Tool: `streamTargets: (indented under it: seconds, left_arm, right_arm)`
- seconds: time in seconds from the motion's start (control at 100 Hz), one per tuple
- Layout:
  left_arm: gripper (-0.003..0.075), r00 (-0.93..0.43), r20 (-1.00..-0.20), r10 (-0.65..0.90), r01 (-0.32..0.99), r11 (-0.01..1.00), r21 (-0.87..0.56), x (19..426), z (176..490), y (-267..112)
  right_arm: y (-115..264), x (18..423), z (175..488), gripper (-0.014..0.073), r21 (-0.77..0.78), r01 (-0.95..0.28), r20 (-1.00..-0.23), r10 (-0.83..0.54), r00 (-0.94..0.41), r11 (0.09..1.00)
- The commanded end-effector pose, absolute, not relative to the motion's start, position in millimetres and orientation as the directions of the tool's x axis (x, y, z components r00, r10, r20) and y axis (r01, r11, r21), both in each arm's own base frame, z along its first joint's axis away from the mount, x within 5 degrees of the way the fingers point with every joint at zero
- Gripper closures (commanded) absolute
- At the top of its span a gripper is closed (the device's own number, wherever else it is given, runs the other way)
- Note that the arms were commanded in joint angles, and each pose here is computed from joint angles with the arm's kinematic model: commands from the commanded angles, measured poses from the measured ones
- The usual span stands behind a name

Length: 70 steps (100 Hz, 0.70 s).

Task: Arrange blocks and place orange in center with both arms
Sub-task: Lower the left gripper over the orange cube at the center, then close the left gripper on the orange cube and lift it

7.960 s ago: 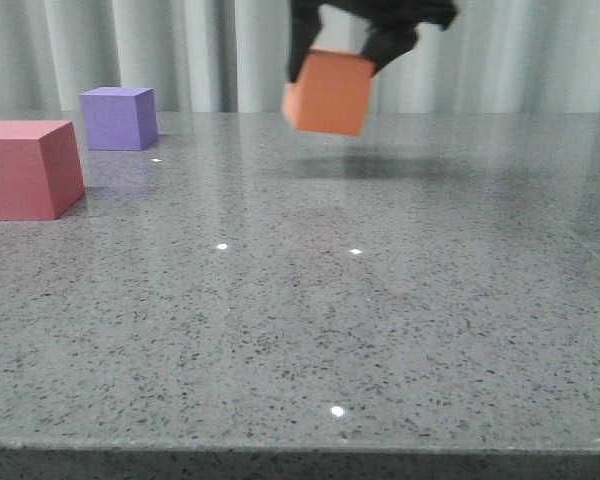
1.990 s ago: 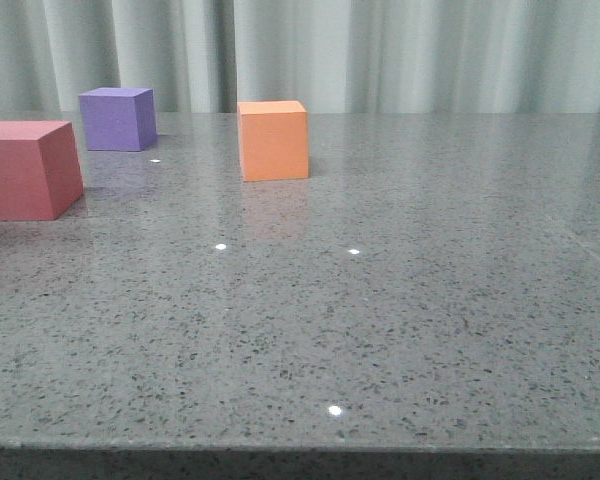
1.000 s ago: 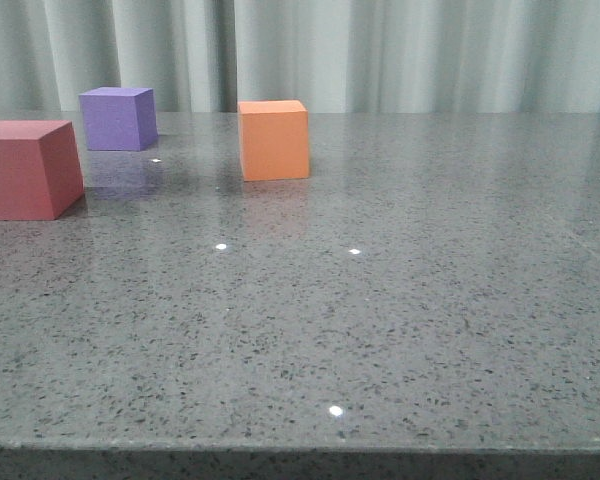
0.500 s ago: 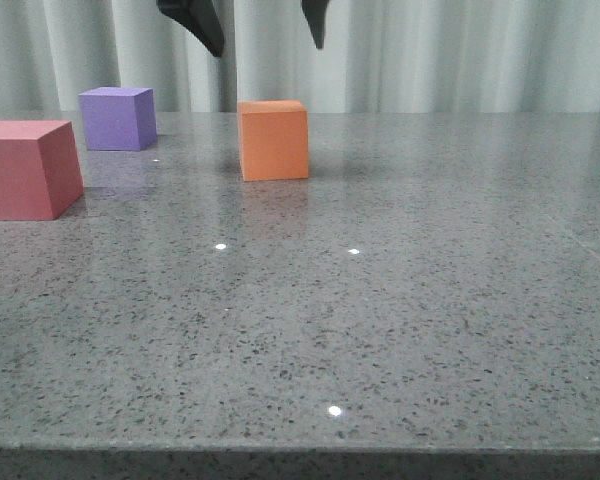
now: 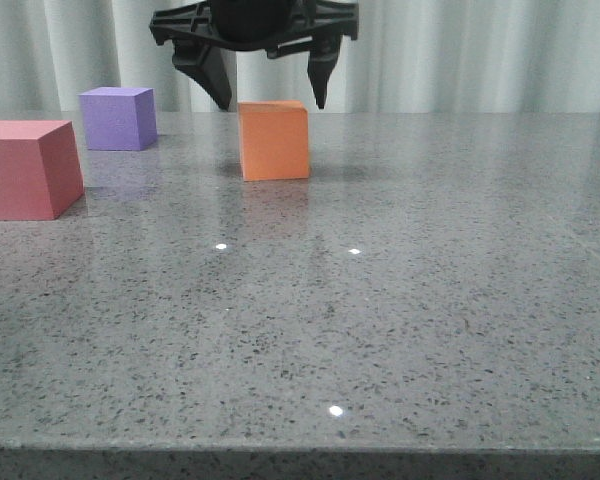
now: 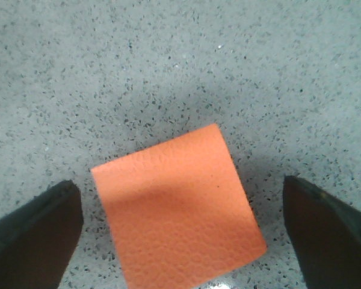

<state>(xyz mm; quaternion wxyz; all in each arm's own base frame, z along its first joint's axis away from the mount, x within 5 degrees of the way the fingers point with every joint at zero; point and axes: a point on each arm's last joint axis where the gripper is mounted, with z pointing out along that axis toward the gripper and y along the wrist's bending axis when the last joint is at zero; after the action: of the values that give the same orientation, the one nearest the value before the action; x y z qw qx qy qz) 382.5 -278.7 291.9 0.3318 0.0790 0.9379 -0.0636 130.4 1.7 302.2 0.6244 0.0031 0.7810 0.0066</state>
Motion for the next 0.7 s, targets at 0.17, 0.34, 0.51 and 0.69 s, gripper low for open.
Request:
streamTargets:
  seconds: [0.17, 0.34, 0.51, 0.69]
  left_arm:
    - [0.0139, -0.718, -0.69, 0.089, 0.207, 0.974, -0.09, 386, 306, -283]
    - [0.0309, -0.719, -0.689, 0.089, 0.206, 0.975, -0.089, 386, 306, -283]
    - [0.0353, -0.708, -0.697, 0.118, 0.224, 0.973, -0.063, 383, 320, -281]
    - [0.0353, -0.644, -0.752, 0.143, 0.276, 0.959, -0.054, 370, 359, -270]
  right_arm:
    - [2, 131, 319, 0.0664, -0.006, -0.009, -0.994, -0.007, -0.112, 1.0]
    - [2, 131, 319, 0.0664, -0.006, -0.009, -0.994, -0.007, -0.112, 1.0]
    - [2, 131, 319, 0.0664, -0.006, -0.009, -0.994, -0.007, -0.112, 1.0]
    - [2, 131, 319, 0.0664, -0.006, -0.009, -0.994, -0.007, -0.112, 1.0]
